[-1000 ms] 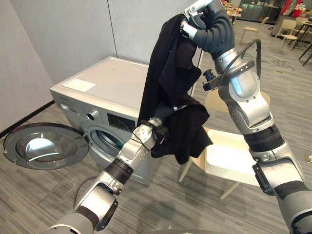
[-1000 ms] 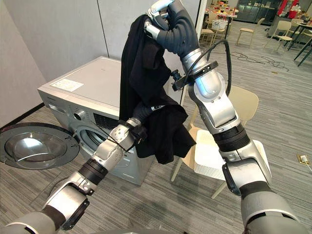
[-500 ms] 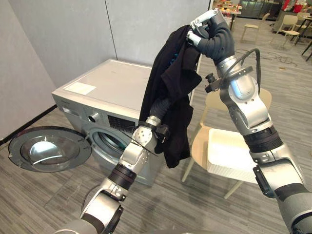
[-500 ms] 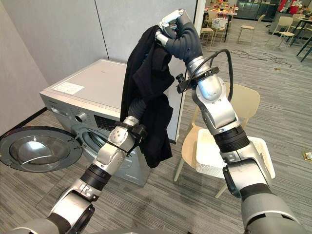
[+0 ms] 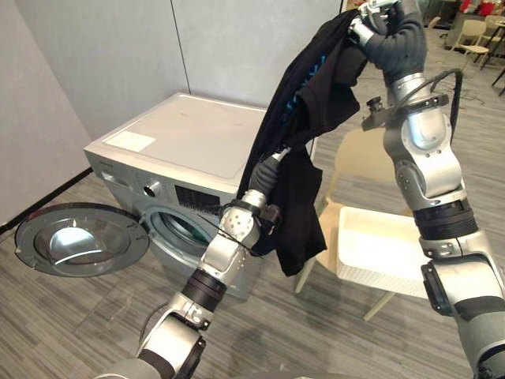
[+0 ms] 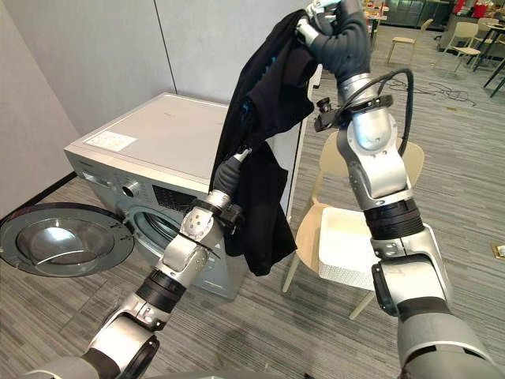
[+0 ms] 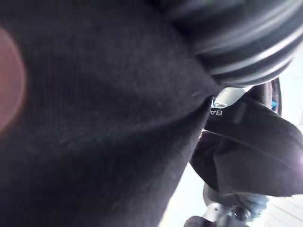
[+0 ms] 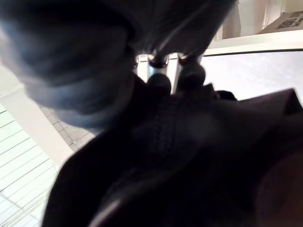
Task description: Pick up the laundry basket with both hands and put the clothes into the washing machine.
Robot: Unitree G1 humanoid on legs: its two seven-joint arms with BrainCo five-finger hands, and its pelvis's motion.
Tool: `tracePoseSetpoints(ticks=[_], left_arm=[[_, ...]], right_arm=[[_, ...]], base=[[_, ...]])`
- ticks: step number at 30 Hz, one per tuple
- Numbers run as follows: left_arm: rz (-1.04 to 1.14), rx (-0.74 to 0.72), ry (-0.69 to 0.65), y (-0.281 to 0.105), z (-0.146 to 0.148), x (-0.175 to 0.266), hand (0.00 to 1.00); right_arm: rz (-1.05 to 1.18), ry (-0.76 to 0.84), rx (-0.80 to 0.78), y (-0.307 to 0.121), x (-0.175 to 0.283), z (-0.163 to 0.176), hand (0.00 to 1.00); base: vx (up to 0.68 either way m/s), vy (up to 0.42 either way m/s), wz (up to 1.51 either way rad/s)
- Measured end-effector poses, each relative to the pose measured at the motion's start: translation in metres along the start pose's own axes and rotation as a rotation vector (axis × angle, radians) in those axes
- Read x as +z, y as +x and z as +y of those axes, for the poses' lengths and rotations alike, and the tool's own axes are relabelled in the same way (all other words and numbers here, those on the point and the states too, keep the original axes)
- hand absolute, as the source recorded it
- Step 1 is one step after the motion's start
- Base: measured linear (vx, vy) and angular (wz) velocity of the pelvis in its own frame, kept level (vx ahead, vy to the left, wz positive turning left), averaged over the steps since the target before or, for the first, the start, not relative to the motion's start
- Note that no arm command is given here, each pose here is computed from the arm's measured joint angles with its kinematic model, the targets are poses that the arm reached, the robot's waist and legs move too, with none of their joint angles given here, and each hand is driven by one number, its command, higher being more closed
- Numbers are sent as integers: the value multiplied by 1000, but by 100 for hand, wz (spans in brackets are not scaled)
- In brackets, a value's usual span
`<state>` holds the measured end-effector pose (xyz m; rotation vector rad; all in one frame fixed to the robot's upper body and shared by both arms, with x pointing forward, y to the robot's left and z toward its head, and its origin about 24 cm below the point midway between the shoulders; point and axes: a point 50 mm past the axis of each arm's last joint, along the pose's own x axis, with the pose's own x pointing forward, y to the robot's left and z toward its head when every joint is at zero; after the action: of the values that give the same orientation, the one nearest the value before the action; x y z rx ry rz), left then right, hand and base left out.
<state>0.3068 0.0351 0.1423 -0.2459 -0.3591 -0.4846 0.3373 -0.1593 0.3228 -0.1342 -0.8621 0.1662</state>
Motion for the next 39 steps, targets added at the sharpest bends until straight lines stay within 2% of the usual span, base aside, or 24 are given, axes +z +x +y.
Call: tracePoseSetpoints(ticks=[9, 10, 17, 27, 39], left_arm=[[-62, -1, 69, 1, -5, 8, 100], [-68, 7, 80, 0, -5, 9, 100], [-80, 60, 94, 1, 3, 12, 100], [-202, 264, 169, 4, 50, 49, 100], [-286, 335, 147, 4, 64, 72, 100]], right_arm=[[-61, -12, -35, 12, 14, -9, 100], [-60, -7, -40, 12, 15, -10, 0], [-70, 43, -46, 12, 16, -12, 0], [-79, 80, 66, 17, 21, -2, 0], [-66, 68, 90, 16, 19, 0, 0]], base=[[0, 0, 0], [0, 0, 0], [14, -8, 0], [15, -10, -3], [3, -2, 0]])
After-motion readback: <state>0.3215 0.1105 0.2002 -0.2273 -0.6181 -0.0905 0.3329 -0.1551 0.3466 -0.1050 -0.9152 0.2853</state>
